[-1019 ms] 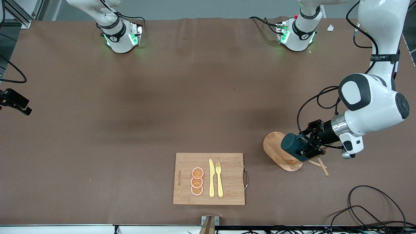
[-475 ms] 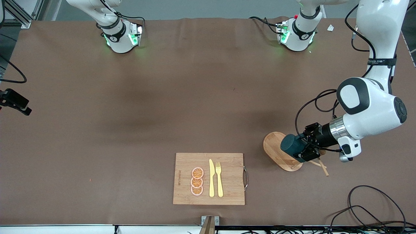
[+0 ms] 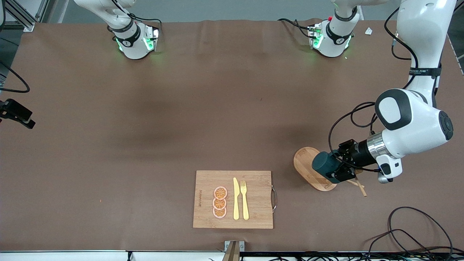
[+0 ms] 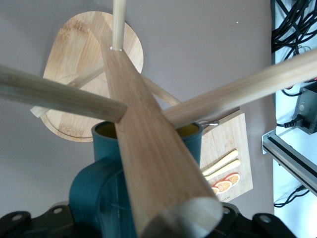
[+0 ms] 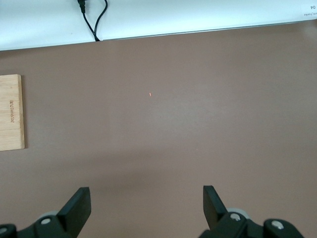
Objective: Transfer cup from left to right arm and place
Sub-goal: 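Close the left gripper on the teal mug body, then lift the teal mug off the stand with the left gripper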
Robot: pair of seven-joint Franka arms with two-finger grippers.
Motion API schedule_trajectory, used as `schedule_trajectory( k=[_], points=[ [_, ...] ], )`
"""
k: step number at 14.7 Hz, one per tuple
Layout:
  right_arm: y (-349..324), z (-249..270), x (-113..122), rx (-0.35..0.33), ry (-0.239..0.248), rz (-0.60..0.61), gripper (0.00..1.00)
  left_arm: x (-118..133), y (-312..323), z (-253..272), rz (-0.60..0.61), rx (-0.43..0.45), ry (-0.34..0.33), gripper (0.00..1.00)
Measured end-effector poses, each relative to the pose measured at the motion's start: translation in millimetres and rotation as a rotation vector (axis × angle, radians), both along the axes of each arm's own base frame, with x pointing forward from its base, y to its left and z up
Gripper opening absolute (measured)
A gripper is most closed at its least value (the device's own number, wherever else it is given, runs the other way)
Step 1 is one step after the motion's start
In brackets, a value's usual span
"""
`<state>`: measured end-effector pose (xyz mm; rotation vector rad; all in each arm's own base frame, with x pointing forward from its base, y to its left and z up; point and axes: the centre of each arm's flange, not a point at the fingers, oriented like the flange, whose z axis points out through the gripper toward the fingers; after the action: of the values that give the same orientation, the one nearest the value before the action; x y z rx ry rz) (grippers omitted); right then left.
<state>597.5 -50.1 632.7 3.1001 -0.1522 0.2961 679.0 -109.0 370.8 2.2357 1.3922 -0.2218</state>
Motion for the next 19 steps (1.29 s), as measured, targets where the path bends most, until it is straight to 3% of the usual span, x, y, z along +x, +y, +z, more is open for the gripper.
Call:
schedule_trajectory(
  k=[9, 14, 19],
  points=[
    [0, 0, 0, 0.0, 0.0, 0.0, 1.0, -11, -80, 40, 0.011, -0.069, 0.027, 0.85],
    [0, 0, 0, 0.0, 0.0, 0.0, 1.0, -53, -194, 50, -0.111, 0.091, 0.015, 0.85],
    [0, 0, 0, 0.0, 0.0, -0.001, 1.0, -111, -304, 21, -0.235, 0.338, -0.056, 0.85]
  ],
)
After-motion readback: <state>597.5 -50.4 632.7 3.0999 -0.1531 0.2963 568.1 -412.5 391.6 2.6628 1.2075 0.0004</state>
